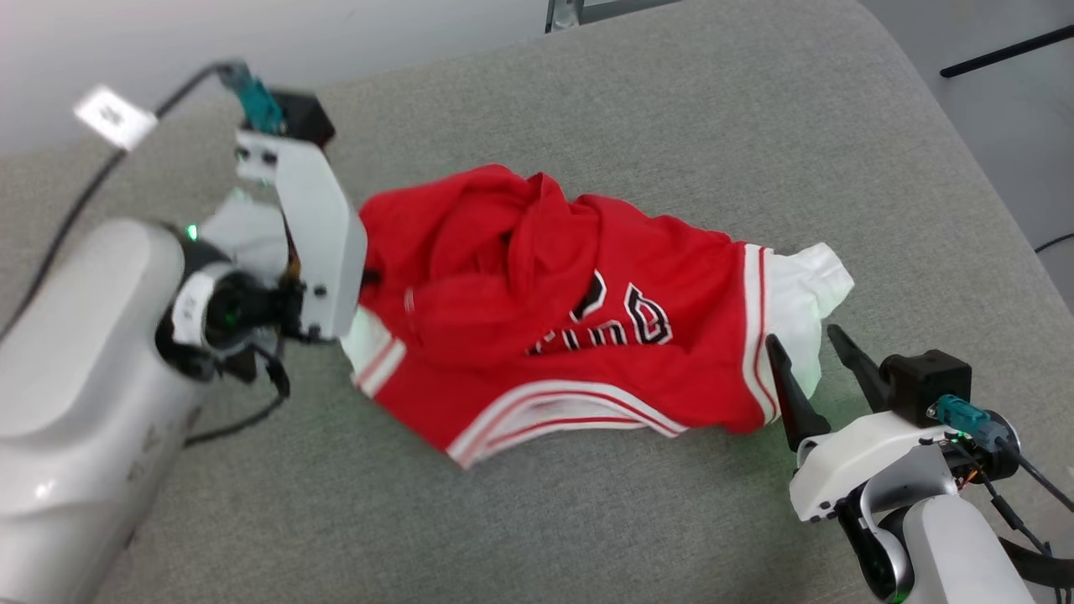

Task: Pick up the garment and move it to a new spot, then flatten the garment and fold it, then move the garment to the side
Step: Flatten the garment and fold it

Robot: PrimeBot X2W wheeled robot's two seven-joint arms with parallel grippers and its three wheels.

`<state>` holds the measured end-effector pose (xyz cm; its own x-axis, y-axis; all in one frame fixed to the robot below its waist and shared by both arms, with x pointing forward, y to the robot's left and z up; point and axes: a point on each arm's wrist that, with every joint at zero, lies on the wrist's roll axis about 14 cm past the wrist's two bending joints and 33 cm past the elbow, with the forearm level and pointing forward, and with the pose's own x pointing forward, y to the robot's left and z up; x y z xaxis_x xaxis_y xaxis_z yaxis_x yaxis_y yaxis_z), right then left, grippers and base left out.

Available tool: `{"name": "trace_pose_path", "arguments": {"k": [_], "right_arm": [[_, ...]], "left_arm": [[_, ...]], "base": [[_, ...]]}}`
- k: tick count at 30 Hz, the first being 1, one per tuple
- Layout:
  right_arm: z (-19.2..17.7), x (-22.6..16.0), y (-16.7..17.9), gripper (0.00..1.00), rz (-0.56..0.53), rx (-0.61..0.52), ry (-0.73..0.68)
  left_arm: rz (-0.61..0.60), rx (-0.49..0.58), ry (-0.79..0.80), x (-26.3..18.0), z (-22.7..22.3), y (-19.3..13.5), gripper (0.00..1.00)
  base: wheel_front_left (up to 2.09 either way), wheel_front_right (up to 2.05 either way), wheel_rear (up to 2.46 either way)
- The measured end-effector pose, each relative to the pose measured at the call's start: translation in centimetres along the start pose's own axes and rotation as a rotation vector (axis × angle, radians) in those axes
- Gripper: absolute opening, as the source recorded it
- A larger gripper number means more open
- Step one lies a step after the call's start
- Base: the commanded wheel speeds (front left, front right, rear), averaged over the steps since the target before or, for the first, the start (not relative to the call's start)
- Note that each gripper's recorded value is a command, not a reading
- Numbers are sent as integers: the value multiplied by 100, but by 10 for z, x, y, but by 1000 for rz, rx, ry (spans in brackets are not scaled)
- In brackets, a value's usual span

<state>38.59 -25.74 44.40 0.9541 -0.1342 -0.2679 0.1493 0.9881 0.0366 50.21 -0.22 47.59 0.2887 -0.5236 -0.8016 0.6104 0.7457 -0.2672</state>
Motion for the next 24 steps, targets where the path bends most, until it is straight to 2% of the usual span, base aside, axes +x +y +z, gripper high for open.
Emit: {"name": "trace_pose_path", "arguments": {"k": [5, 7, 15, 16, 17, 18, 19, 24], "right_arm": [[0, -2, 1, 100, 4, -1, 0], [0, -2, 1, 100, 3, -2, 1], [-6, -2, -1, 100, -4, -1, 18], [-6, -2, -1, 100, -3, 0, 20], [-7, -1, 0, 100, -2, 1, 20], [-7, -1, 0, 100, -2, 1, 21], [-7, 0, 1, 100, 0, 1, 22], [-7, 2, 6, 100, 14, 2, 21]], "left_arm": [[34, 47, -106, -4, 31, 2, 0], [52, 62, -94, 1, 30, 6, 0], [30, 11, -38, 35, 9, 13, 0], [29, 8, -26, 38, 6, 14, 3], [28, -1, -26, 40, 5, 14, 16], [25, -3, -28, 41, 4, 14, 47], [25, -8, -35, 41, 5, 14, 100], [27, -1, -89, 31, 15, 18, 100]], "base": [[0, 0, 0], [0, 0, 0], [0, 0, 0], [0, 0, 0], [0, 0, 0], [0, 0, 0], [0, 0, 0], [0, 0, 0]]}}
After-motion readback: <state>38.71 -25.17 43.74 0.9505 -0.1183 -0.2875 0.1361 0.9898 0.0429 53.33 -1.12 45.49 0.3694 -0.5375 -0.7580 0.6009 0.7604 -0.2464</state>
